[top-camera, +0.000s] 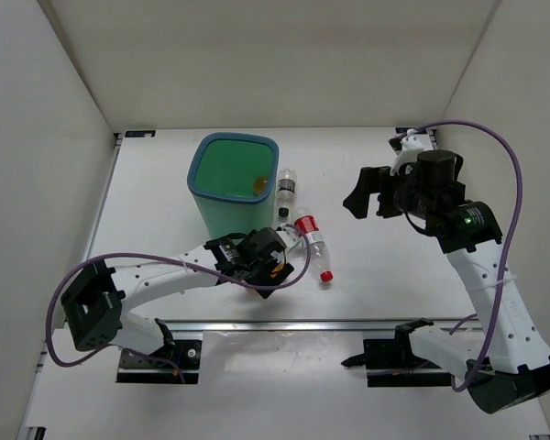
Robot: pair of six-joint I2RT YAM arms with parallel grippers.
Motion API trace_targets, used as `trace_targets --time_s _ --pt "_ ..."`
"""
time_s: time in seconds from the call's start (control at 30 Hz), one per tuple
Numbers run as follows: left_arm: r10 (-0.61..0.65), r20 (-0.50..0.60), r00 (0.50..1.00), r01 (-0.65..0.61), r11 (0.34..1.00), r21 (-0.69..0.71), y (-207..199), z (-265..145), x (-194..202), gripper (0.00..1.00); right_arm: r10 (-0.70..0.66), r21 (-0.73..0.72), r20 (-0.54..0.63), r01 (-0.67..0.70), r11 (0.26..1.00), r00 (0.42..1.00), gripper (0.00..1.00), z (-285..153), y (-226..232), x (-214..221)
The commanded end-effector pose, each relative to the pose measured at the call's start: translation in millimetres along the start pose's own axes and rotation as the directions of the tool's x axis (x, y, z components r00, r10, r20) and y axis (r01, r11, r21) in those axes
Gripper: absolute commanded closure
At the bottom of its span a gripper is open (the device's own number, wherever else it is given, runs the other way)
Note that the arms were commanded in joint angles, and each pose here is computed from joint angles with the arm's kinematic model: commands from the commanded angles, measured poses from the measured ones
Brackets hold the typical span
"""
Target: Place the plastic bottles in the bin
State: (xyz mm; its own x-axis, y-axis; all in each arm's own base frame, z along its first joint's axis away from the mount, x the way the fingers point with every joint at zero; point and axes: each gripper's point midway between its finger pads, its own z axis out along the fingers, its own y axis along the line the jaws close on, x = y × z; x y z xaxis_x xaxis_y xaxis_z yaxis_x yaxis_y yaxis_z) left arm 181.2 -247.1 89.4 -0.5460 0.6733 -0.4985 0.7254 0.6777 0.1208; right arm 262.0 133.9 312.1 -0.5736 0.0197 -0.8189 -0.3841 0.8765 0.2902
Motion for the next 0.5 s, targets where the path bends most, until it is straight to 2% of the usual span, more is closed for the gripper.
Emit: trace_targets --time_s 0.0,0.13,0.27,0.43,0.47 --pt "0.014 0.104 0.994 -0.009 0.999 -0.052 11 5 -20 0.01 -0.005 -0.041 0.019 0.005 0.999 1.0 0.02 -2 5 1" --pt "0.055 0.102 0.993 -0.048 0.997 -0.067 4 24 -12 0.02 0.001 -0.029 0.0 -0.001 1.0 1.0 0.01 3 -3 11" --pt "0.071 0.032 0.997 -0.069 0.997 -0.046 -6 35 2 0.07 0.039 -0.011 0.002 -0.039 0.999 0.999 0.02 5 -12 17" --pt "0.073 -0.009 0.997 -0.073 0.996 -0.052 -5 38 19 0.21 0.053 -0.014 0.023 -0.053 0.998 0.998 0.02 3 -18 19" --pt "0.069 0.01 0.998 -0.069 0.997 -0.047 -7 35 15 0.24 0.058 -0.01 0.026 -0.058 0.998 0.998 0.02 5 -20 20"
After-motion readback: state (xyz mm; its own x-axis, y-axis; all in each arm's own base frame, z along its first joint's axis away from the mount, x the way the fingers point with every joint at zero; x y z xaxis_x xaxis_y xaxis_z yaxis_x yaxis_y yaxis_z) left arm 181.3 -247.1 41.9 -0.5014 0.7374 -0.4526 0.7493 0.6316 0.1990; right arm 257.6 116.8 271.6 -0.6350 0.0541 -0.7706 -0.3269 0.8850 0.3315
